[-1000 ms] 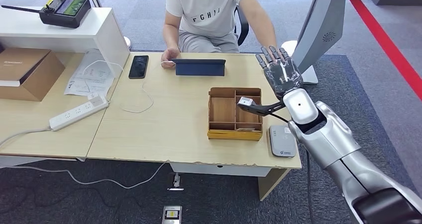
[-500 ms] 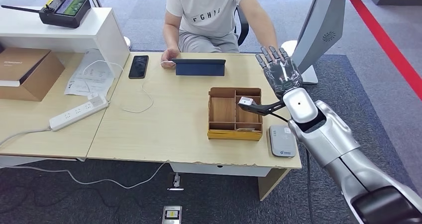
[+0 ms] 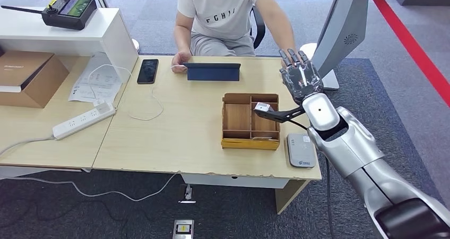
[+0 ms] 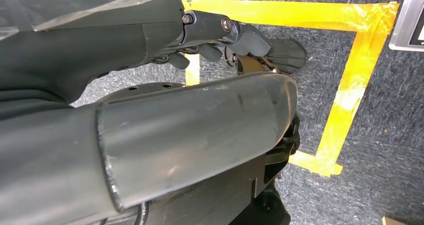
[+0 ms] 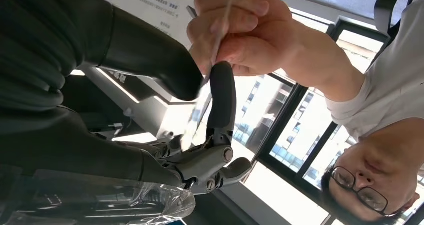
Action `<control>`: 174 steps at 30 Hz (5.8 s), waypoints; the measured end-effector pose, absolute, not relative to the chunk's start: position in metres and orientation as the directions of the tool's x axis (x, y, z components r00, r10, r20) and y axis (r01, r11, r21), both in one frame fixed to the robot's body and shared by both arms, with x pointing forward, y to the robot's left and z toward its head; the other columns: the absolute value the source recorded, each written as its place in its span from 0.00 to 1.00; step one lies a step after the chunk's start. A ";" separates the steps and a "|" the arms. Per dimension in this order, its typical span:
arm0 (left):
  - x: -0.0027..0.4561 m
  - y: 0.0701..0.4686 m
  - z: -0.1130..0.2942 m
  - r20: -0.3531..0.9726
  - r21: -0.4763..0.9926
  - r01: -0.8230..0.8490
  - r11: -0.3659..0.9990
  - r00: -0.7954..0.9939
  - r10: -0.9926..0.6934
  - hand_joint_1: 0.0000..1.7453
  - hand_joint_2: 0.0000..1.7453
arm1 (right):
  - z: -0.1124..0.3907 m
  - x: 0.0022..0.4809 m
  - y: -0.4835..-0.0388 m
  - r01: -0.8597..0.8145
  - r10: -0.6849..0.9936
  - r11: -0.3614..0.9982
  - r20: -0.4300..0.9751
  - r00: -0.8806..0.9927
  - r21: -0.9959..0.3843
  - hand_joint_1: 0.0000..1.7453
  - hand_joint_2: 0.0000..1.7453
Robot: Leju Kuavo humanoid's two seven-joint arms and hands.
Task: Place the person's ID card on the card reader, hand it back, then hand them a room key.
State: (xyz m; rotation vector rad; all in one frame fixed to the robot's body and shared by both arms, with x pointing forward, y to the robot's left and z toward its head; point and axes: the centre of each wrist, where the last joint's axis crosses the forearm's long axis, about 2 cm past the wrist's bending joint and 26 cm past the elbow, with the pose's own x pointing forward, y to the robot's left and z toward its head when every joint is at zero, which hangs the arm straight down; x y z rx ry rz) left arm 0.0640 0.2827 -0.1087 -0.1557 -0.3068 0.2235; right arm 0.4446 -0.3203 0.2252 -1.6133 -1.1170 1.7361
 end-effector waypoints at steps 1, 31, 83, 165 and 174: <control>0.064 0.283 -0.109 0.282 -0.185 -0.193 0.964 0.929 0.240 0.00 0.00 | 0.225 0.445 -0.320 0.158 0.820 -0.528 -0.550 -0.159 -0.834 1.00 1.00; 0.064 0.280 -0.109 0.283 -0.181 -0.205 0.962 0.926 0.251 0.00 0.00 | 0.154 0.399 -0.334 -0.023 0.882 -0.445 -0.433 -0.187 -0.895 1.00 1.00; 0.064 0.279 -0.109 0.283 -0.161 -0.193 0.968 0.931 0.232 0.00 0.00 | 0.081 0.365 -0.380 -0.315 0.910 -0.414 -0.382 -0.159 -0.854 1.00 1.00; 0.064 0.278 -0.109 0.282 -0.178 -0.143 0.974 0.940 0.190 0.00 0.00 | 0.232 0.451 -0.327 0.023 0.980 0.048 0.043 -0.195 -0.999 0.00 0.00; 0.064 0.278 -0.109 0.282 -0.177 -0.145 0.973 0.940 0.191 0.00 0.00 | 0.219 0.444 -0.337 0.011 0.971 0.165 0.161 -0.175 -0.986 0.00 0.00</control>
